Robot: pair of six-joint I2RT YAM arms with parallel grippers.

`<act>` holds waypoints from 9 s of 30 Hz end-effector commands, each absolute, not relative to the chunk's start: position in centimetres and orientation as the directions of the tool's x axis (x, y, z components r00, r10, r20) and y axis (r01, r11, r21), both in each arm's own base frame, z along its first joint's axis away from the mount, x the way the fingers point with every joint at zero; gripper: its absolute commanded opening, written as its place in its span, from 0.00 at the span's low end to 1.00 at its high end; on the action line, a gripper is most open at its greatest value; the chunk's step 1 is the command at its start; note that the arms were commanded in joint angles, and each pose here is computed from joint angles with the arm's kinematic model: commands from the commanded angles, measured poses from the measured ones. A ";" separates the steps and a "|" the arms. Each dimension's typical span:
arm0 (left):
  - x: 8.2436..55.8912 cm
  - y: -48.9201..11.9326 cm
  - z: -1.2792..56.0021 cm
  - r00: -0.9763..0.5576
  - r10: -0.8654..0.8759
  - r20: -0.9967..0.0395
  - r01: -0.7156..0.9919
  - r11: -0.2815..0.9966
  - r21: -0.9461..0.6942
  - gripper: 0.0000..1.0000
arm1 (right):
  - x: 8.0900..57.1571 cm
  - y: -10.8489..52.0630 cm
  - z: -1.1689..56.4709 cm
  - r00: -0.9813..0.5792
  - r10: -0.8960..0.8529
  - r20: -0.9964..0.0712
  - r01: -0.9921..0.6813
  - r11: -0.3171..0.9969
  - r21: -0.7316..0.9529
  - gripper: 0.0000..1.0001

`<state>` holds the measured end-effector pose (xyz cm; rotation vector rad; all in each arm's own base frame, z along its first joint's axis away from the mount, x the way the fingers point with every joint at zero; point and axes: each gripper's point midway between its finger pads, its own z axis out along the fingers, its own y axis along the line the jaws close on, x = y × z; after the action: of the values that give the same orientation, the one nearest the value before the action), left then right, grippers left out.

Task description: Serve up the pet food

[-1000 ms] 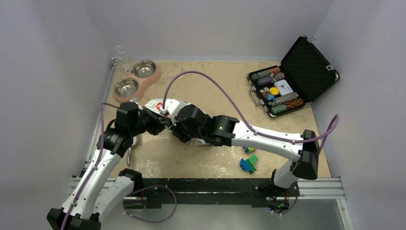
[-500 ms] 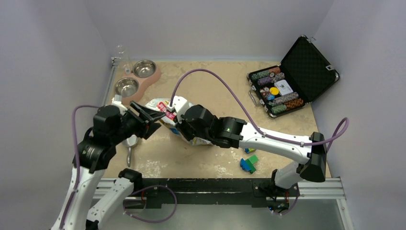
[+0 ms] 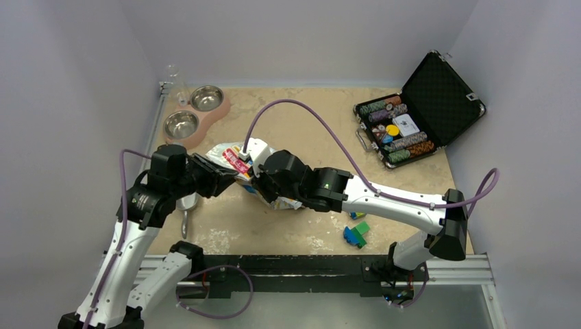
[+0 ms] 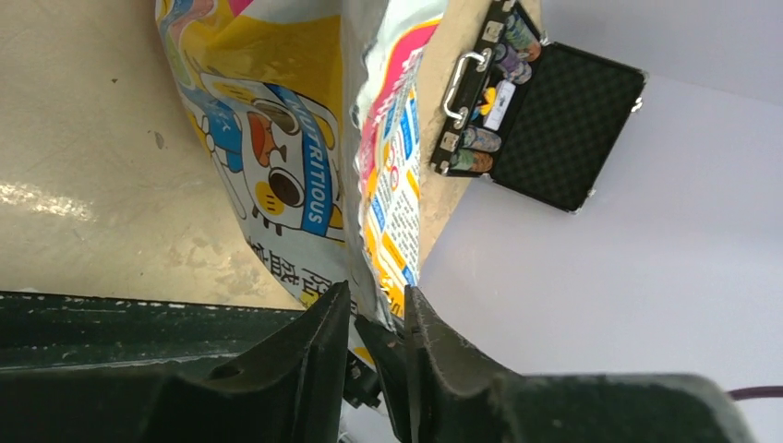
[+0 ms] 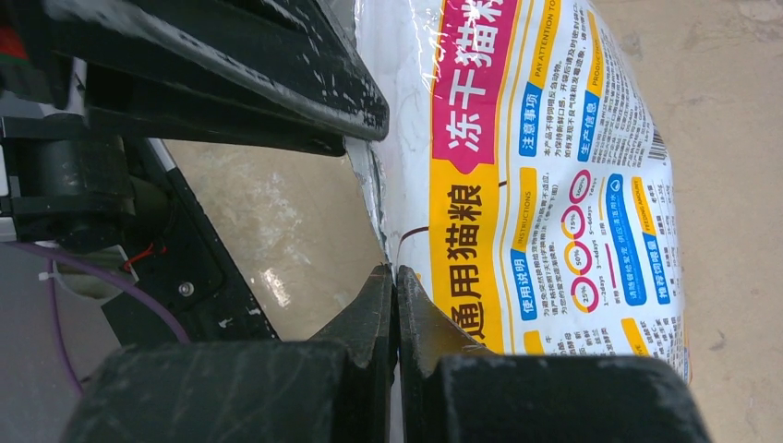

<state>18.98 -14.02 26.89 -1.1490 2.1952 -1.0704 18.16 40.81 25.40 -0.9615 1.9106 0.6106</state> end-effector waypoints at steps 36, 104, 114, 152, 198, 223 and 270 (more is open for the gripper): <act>22.4 -16.3 29.2 -0.582 -0.796 -0.164 -0.065 0.246 -0.967 0.00 | 20.3 41.9 29.2 -0.354 -0.449 -0.820 -0.868 0.485 0.109 0.34; 23.0 -17.8 32.8 -0.652 -0.734 -0.191 -0.028 0.275 -0.961 0.00 | 27.2 35.7 24.6 -0.151 -0.685 -0.713 -0.694 0.587 -0.417 0.00; 21.8 -16.8 28.9 -0.627 -0.773 -0.099 -0.186 0.272 -0.944 0.54 | 26.7 37.3 28.2 -0.206 -0.478 -0.854 -0.682 0.695 -0.225 0.00; 26.0 -19.5 26.9 -0.682 -0.729 -0.062 -0.210 0.276 -0.938 0.17 | 25.8 37.9 30.0 -0.308 -0.351 -0.884 -0.712 0.701 -0.030 0.00; 23.8 -19.0 28.7 -0.701 -0.693 -0.165 -0.118 0.341 -0.933 0.00 | 30.0 35.2 28.7 -0.359 -0.458 -0.813 -0.697 0.711 -0.093 0.52; 23.8 -19.9 24.7 -0.724 -0.689 -0.025 -0.361 0.410 -0.838 0.29 | 23.7 36.8 35.0 -0.443 -0.276 -0.853 -0.699 0.702 0.136 0.00; 31.3 -17.5 23.3 -0.848 -0.463 -0.259 -0.201 0.732 -0.651 0.31 | 35.0 30.2 33.5 -0.403 -0.151 -0.903 -0.602 0.787 0.136 0.00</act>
<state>34.26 -24.31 25.74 -0.5339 2.5329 -1.1155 37.52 23.30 34.09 -0.5472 2.0488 0.2088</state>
